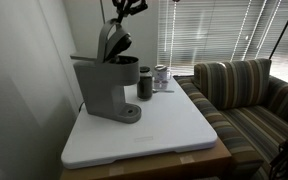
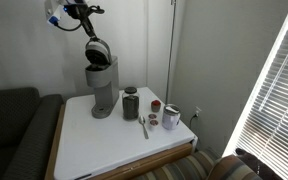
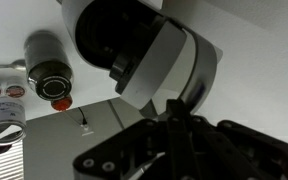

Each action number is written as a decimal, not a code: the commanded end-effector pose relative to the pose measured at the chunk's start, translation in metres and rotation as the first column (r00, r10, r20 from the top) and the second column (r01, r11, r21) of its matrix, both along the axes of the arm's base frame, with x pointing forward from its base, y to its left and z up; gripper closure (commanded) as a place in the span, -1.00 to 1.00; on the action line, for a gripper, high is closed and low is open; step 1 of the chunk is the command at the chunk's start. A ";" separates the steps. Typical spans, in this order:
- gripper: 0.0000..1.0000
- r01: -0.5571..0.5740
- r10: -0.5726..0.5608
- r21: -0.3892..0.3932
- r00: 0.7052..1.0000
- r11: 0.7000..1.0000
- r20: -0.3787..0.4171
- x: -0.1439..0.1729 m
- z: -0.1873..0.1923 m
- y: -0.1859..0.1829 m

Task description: Open the coffee maker lid

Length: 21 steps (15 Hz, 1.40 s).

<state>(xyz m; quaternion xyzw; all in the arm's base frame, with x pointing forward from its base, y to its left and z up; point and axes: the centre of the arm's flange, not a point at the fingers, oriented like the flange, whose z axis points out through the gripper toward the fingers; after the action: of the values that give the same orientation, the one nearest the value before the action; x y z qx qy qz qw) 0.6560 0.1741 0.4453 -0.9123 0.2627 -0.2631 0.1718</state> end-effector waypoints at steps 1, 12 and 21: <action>1.00 -0.033 0.033 -0.005 0.999 0.999 -0.014 0.027 0.007 0.001; 1.00 -0.055 0.055 -0.013 0.998 0.998 -0.028 0.047 0.010 0.006; 1.00 0.055 -0.055 0.018 0.998 0.998 -0.038 0.017 0.002 -0.022</action>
<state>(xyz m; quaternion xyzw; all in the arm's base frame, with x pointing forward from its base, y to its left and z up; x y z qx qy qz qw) 0.6904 0.1710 0.4549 -0.9145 0.2705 -0.2498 0.1676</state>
